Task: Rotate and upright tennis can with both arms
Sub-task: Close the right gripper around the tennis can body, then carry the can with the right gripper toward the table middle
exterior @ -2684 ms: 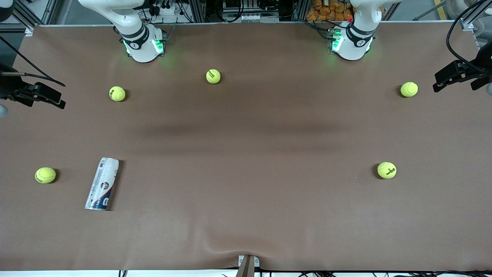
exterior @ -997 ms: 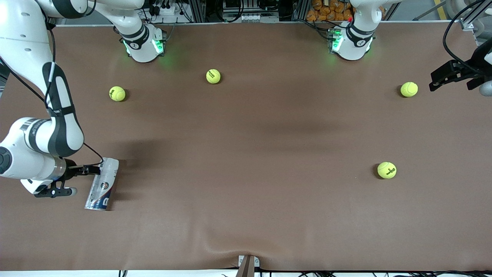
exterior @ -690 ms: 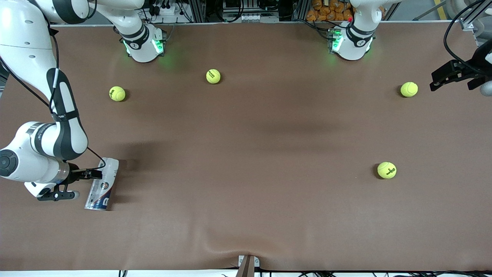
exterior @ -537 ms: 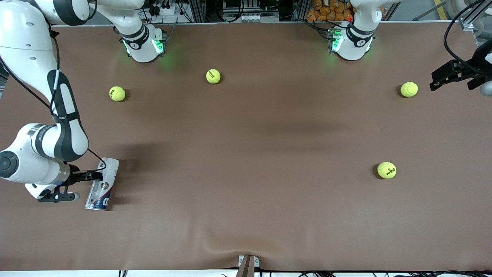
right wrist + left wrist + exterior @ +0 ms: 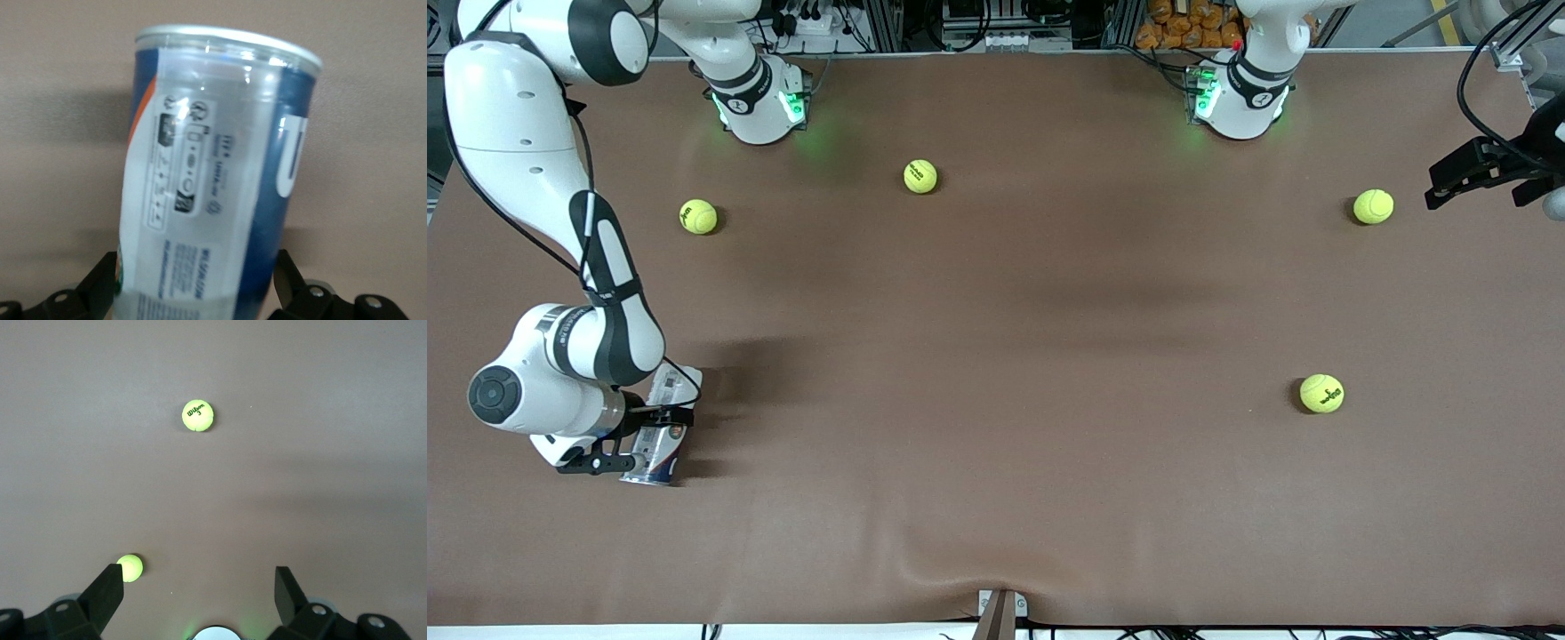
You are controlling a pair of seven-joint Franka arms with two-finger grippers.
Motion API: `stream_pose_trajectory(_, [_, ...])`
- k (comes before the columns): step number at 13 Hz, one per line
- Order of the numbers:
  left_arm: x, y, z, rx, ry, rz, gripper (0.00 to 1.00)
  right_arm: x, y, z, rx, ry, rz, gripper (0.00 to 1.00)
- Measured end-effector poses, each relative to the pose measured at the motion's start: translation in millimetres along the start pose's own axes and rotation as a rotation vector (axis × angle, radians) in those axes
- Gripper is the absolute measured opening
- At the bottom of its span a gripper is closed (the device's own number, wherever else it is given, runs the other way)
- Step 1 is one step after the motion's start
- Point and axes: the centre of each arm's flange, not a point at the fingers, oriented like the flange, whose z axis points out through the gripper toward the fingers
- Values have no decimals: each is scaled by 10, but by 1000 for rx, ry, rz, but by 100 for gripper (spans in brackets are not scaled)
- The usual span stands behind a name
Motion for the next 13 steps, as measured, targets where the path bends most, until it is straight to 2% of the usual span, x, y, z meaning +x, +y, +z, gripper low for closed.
stream_pose_trajectory(4, [-2, 40, -1, 0, 0, 8, 100, 23, 6, 10, -2, 17, 2, 100])
stream_pose_trajectory(5, [-3, 58, -2, 1, 0, 12, 100, 24, 6, 9, -2, 17, 2, 93])
stream_pose_trajectory(7, [-5, 76, 0, 1, -1, 15, 100, 42, 4, -19, -3, 23, -7, 72])
stream_pose_trajectory(10, [-3, 48, 8, 1, -4, 10, 100, 138, -86, -153, -4, 51, -54, 64])
stream_pose_trajectory(13, [-2, 46, 6, 1, -2, 9, 100, 337, -891, -507, -5, 81, -222, 64])
